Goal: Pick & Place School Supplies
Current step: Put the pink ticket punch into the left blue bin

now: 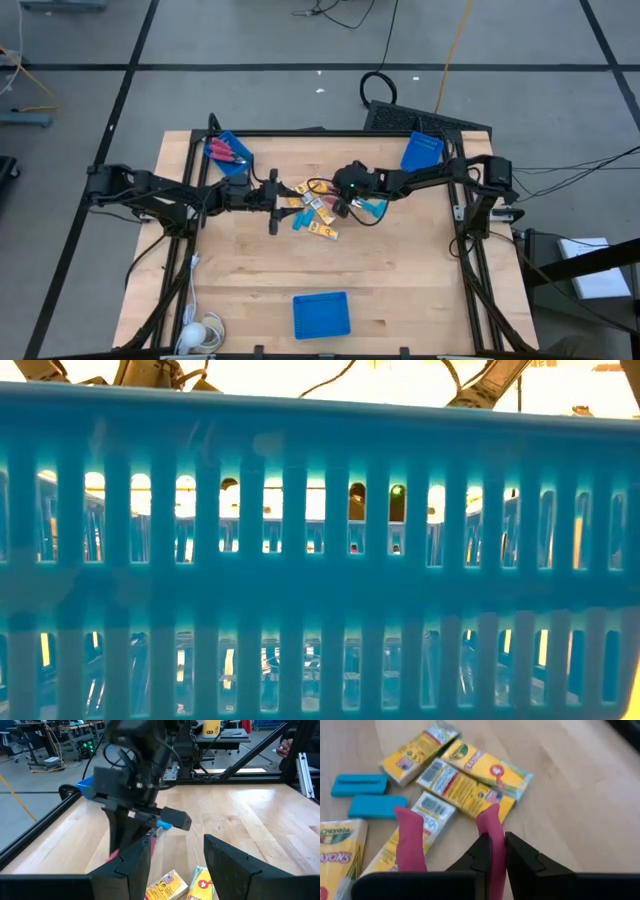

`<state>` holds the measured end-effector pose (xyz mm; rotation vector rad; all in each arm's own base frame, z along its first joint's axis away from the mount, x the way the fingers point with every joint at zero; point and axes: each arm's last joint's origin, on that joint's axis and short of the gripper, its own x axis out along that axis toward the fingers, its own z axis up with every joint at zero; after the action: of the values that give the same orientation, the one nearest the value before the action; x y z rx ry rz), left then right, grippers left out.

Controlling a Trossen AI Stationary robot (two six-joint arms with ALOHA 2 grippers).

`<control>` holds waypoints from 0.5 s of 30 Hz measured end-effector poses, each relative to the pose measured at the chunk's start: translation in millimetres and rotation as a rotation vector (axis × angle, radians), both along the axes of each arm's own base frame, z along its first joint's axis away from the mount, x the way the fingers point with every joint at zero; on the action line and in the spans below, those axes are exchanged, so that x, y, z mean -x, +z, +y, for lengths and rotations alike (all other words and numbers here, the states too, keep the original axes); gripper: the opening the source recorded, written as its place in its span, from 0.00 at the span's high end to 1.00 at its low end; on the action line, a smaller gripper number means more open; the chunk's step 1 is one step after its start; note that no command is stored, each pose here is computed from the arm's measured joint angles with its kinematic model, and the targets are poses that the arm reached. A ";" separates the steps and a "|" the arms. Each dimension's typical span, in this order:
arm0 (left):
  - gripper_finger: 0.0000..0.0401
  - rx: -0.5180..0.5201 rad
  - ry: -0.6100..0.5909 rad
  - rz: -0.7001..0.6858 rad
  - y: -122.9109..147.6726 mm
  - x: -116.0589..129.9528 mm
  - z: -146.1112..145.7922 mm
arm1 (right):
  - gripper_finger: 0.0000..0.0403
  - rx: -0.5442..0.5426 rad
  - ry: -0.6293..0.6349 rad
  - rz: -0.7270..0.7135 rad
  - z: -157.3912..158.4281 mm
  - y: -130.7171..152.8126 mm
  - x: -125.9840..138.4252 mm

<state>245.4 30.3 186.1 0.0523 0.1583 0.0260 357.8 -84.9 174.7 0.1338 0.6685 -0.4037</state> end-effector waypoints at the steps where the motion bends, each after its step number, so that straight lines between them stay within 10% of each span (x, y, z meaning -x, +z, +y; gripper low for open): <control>1: 0.54 0.001 0.000 0.000 0.0 0.0 0.0 | 0.93 0.010 0.001 0.000 0.4 3.4 1.9; 15: 0.54 0.005 0.002 -0.029 2.6 -0.3 0.0 | 0.93 0.216 -0.065 -0.205 13.9 49.9 32.8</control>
<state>245.7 30.3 188.7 0.0466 0.1295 0.0280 325.1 -71.1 224.5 -0.0085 0.4162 -0.5147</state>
